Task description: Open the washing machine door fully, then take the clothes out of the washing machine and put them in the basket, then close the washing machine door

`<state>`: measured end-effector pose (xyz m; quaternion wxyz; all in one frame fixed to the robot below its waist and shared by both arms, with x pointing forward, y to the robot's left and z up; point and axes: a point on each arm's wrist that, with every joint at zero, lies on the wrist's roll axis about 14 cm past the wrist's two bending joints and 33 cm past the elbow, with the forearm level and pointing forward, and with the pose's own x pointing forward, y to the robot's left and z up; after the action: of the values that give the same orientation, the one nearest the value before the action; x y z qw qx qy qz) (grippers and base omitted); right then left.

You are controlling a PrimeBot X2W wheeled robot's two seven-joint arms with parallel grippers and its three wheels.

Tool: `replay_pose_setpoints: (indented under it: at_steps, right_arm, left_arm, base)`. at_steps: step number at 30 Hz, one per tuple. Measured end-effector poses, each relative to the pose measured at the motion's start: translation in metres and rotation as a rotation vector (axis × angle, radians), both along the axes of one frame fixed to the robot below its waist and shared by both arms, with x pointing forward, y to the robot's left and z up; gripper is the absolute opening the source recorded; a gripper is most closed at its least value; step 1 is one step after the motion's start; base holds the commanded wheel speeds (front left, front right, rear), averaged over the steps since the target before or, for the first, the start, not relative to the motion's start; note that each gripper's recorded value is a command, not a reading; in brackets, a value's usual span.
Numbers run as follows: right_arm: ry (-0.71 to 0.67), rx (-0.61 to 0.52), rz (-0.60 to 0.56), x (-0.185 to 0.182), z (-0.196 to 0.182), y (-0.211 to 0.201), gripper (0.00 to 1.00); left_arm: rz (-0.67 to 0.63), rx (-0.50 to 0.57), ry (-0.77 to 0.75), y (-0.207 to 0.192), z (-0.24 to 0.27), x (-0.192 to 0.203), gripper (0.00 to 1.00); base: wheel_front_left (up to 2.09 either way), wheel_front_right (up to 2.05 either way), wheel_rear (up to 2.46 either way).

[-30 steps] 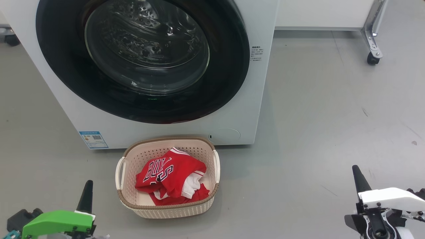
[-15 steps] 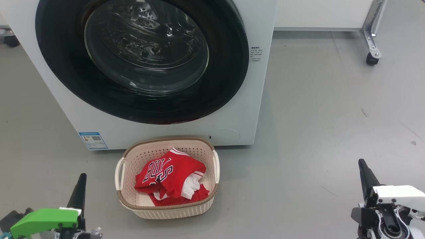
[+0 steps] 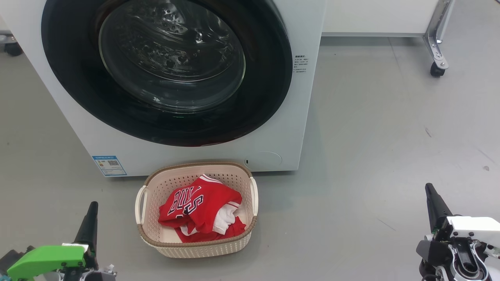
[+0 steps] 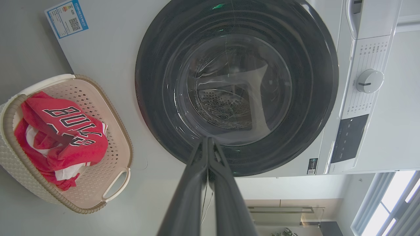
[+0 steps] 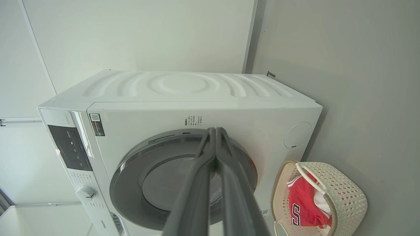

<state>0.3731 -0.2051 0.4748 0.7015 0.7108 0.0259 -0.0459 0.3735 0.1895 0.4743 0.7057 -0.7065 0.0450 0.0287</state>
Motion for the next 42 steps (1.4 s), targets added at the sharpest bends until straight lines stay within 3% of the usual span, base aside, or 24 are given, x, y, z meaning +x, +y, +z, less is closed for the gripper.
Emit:
replay_pose_setpoints:
  at_steps: [42]
  right_arm:
    - [-0.003,0.0,-0.001,0.0004,0.001,-0.0002,0.0]
  left_arm:
    - [0.0,0.0,-0.003,-0.0002,0.001,0.0003,0.0]
  base:
    - [0.0,0.0,0.0]
